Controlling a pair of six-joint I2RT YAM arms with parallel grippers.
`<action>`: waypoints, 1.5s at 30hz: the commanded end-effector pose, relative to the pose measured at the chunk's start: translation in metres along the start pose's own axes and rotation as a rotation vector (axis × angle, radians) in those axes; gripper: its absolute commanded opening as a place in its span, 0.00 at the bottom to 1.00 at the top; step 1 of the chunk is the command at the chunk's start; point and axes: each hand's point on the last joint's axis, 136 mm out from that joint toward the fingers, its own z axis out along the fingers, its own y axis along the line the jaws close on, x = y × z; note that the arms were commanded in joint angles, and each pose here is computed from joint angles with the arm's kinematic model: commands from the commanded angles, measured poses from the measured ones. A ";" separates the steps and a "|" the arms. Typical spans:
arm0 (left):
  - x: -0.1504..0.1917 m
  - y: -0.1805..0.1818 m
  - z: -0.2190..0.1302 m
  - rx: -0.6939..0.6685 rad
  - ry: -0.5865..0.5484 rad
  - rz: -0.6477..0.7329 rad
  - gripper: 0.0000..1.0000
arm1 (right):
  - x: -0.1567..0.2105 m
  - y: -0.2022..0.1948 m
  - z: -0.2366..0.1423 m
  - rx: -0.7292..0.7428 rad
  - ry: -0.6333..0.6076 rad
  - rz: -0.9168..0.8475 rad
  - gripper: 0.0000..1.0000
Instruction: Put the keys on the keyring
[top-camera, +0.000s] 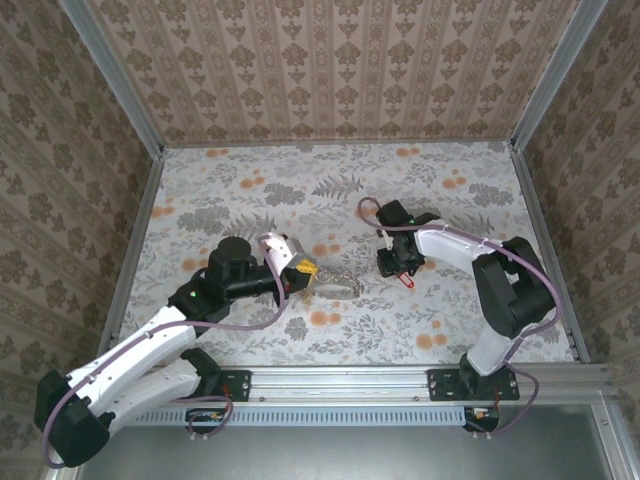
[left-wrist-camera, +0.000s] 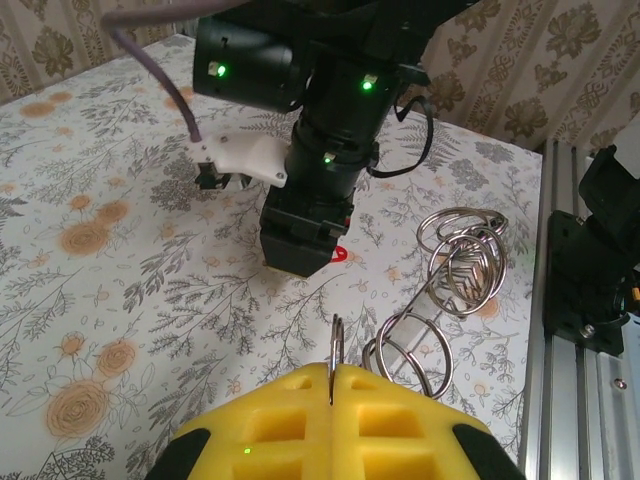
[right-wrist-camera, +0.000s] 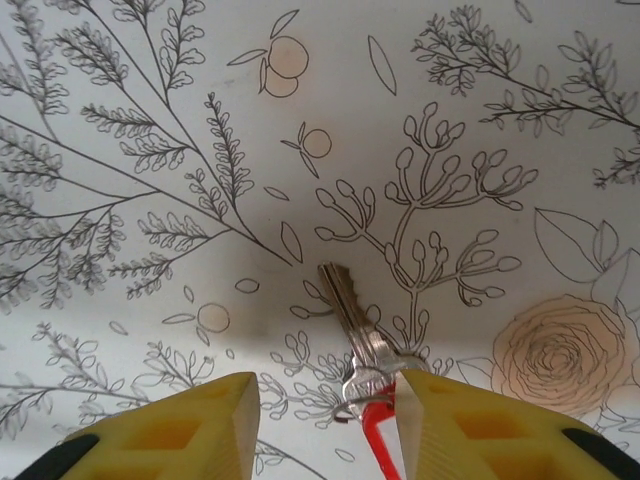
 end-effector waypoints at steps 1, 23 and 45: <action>-0.019 -0.005 -0.005 0.023 -0.085 0.015 0.00 | 0.005 -0.011 0.000 0.085 0.051 -0.032 0.39; -0.018 -0.005 -0.007 0.015 -0.101 0.005 0.00 | 0.018 -0.017 0.013 0.138 0.141 -0.056 0.18; -0.019 -0.008 -0.008 0.016 -0.108 0.013 0.00 | 0.004 -0.005 -0.019 0.105 0.013 -0.026 0.25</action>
